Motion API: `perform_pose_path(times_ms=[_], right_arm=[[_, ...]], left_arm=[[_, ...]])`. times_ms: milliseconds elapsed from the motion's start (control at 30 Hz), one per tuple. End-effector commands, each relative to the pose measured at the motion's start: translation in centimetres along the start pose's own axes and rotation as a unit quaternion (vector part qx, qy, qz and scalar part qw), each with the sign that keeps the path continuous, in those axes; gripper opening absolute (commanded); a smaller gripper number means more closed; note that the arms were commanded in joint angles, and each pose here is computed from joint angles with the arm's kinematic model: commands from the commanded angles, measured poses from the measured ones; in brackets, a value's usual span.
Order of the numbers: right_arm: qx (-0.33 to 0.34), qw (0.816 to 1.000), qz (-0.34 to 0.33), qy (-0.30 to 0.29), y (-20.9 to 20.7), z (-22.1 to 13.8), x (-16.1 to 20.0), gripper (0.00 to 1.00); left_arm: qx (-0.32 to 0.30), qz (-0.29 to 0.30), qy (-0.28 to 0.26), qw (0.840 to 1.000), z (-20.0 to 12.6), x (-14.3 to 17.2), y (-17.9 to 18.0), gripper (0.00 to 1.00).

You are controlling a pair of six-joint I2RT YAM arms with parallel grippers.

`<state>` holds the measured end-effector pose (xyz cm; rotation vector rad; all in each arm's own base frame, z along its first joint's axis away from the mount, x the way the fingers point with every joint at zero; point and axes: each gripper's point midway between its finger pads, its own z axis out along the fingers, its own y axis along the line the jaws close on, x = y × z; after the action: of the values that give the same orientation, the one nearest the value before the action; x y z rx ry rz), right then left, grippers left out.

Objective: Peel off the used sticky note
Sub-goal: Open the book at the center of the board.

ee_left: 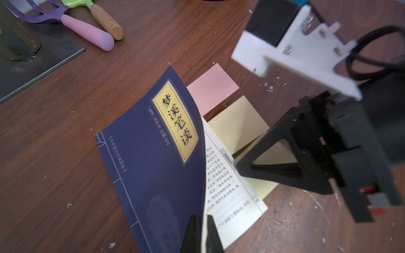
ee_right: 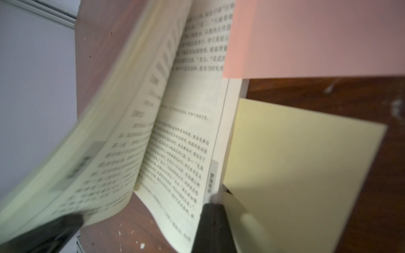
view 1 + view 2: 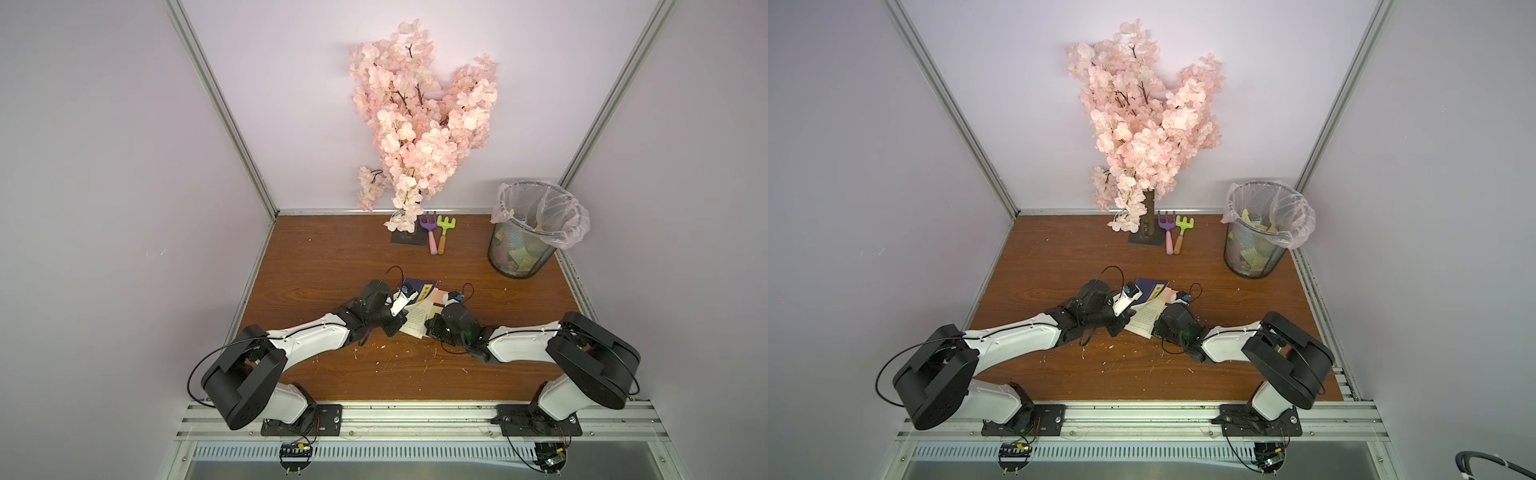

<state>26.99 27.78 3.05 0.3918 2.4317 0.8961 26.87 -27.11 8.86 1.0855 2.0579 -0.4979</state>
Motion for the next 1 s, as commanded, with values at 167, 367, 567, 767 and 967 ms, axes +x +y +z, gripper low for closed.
perform_pose_path(times_ms=[167, 367, 567, 767, 967], right_arm=[[-0.025, 1.000, 0.011, -0.003, 1.8, 1.1, 0.0, 0.00], [-0.015, 0.999, -0.019, -0.039, 3.8, -0.9, -1.2, 0.00], [-0.013, 0.998, -0.039, -0.055, 6.2, -2.5, -1.7, 0.00], [0.000, 0.999, -0.039, -0.037, 5.6, -1.0, -0.9, 0.00], [-0.007, 1.000, -0.007, -0.024, 3.2, 0.5, 0.7, 0.00]], left_arm=[[0.013, -0.018, -0.020, 1.000, -0.9, -0.8, 0.1, 0.02], [0.024, -0.027, -0.020, 0.999, -1.0, -0.8, 0.0, 0.02], [0.031, -0.034, -0.017, 0.999, -0.8, -0.5, -0.3, 0.02], [0.029, -0.041, -0.014, 0.999, -0.7, -0.5, -0.2, 0.02], [0.018, -0.052, -0.024, 0.998, -1.1, -0.8, 0.8, 0.02]])
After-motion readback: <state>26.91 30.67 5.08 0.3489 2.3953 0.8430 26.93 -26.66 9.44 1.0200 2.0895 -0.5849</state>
